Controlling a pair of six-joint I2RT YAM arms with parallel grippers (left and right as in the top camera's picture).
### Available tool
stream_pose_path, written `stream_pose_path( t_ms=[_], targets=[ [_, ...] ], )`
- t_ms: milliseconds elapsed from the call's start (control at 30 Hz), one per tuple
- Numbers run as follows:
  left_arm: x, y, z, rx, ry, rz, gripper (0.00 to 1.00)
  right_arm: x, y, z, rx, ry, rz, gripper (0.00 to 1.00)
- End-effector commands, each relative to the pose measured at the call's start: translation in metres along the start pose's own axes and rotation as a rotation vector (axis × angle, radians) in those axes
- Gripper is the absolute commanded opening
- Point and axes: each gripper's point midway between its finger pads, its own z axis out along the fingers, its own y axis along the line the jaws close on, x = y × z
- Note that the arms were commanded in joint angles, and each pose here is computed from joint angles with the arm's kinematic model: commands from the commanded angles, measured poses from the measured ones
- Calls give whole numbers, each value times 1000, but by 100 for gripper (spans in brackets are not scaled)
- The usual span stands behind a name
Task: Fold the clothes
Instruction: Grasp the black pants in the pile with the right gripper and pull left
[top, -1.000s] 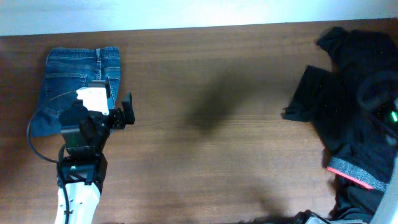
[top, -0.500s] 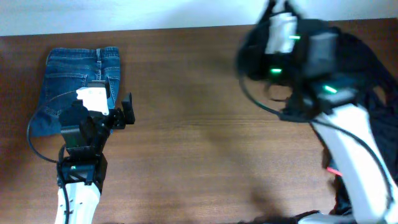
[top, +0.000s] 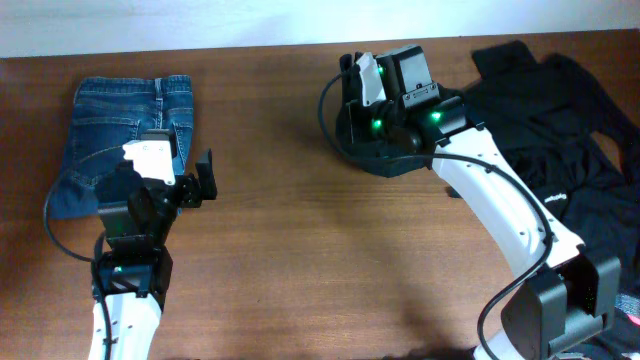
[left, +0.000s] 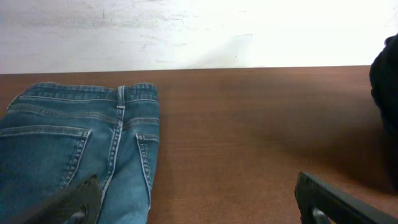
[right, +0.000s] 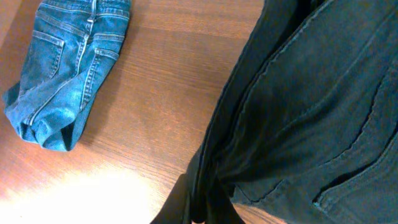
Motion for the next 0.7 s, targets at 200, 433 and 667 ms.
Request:
stream_pose_path(
  t_ms=[200,433,667],
  targets=[
    [-9,-2,-1,12,-21,-7,99,-50,70,-25,-141,-185,-222,4],
    [-9,-2,-1,12,-21,-7,99,-116,110,-69,-230,-438,-217,4],
    [-11,-2,-1,12,-26,-7,99,-90,111,-59,-229,-311,-144,4]
  ],
)
